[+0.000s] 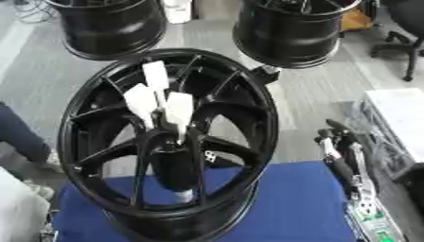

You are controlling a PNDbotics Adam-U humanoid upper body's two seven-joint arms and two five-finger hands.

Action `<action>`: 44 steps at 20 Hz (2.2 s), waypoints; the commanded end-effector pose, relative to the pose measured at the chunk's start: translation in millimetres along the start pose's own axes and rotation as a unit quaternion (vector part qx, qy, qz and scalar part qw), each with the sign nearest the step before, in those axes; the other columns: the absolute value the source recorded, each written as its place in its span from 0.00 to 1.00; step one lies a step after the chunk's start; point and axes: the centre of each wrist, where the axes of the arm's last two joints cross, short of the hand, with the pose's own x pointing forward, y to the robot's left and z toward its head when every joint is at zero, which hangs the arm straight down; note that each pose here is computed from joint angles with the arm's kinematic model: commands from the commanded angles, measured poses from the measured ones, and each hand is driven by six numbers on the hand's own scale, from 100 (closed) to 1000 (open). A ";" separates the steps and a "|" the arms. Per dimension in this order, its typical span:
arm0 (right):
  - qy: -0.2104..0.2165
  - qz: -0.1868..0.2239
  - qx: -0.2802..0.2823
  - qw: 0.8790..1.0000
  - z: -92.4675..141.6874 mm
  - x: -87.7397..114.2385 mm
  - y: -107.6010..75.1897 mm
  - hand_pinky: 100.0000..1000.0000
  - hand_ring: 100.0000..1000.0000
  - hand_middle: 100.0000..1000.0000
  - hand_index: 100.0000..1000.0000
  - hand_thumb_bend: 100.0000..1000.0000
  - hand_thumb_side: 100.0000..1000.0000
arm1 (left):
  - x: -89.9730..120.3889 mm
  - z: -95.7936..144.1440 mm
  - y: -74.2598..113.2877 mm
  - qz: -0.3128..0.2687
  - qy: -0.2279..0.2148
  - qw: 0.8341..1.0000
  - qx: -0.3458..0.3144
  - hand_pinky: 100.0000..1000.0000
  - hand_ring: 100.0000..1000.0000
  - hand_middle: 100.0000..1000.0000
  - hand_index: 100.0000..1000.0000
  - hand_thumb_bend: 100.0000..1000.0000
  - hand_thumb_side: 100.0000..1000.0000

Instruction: Pull the pin out of the wheel hub.

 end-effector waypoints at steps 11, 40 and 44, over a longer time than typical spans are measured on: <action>-0.013 0.020 0.024 0.999 -7.4 4.0 -6.4 0.68 0.60 0.59 0.81 0.00 0.50 | 50.2 -112.8 80.9 -0.325 -0.113 0.827 -0.444 0.75 0.90 0.71 0.81 0.54 0.29; -0.015 0.017 0.042 0.999 -10.3 3.3 -2.6 0.68 0.60 0.59 0.81 0.00 0.51 | 4.6 -200.3 -66.3 -0.415 -0.205 0.646 -0.607 0.69 0.58 0.58 0.76 0.65 0.35; -0.015 0.017 0.044 0.999 -10.7 3.4 -2.5 0.68 0.60 0.59 0.81 0.00 0.51 | 6.9 -194.3 -78.9 -0.398 -0.227 0.638 -0.619 0.71 0.59 0.58 0.76 0.60 0.29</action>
